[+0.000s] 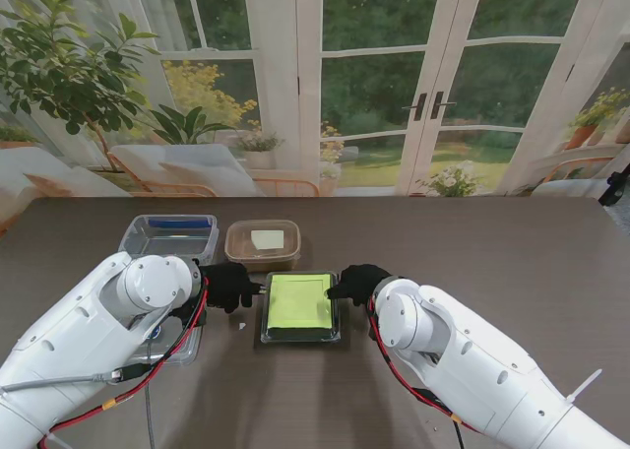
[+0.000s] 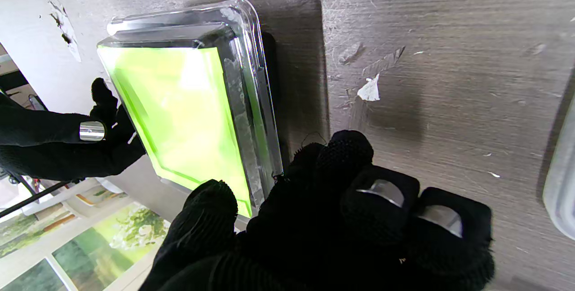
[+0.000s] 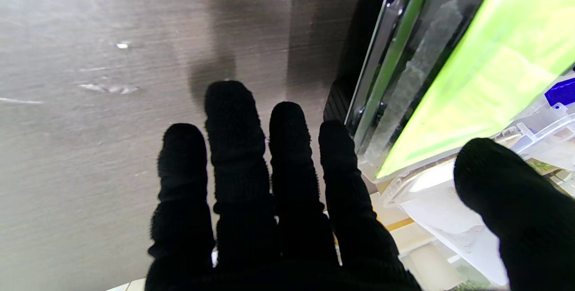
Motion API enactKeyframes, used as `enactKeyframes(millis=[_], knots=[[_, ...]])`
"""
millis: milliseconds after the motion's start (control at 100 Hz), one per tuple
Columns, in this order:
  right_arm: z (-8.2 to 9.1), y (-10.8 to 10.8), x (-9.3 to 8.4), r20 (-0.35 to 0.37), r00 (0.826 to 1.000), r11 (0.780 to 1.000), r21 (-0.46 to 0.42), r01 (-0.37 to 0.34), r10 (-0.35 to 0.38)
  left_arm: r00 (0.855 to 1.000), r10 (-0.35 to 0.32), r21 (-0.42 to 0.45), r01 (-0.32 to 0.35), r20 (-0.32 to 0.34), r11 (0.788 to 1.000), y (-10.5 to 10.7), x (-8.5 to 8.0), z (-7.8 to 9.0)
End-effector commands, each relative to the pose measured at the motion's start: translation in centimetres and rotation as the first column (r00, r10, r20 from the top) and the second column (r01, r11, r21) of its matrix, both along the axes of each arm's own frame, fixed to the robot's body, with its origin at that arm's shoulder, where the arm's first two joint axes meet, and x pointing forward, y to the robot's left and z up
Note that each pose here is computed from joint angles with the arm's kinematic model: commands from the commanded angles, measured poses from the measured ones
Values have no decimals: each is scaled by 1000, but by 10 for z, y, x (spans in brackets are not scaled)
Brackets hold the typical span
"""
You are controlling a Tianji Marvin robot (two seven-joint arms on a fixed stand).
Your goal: Pair container bodies with their lids
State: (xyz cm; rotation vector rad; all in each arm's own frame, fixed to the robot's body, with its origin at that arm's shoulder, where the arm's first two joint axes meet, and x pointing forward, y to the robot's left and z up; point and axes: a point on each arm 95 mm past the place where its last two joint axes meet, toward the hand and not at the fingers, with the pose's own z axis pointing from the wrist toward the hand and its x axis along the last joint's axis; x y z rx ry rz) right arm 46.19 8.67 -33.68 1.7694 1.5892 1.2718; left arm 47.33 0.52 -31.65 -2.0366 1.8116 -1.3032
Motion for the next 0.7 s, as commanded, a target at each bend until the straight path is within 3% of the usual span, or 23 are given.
enactKeyframes(millis=[0,300,510,690], knots=[[-1,3,-2,-3,1000,1000,-4,-14,14,1000,-14,-4,14,-3,1000,-2,-2,-1],[11,1,2,66,998,1000,-28,-8,10,993,-40,-17,42,114,999,-4,-3,12],[13,2,2,77,997,999,-34,-3,6,990,-58,-25,62,131,998,-8,0,15],[16,2,2,146,989,1000,-14,-4,6,986,-68,-39,74,154,996,-11,0,16]])
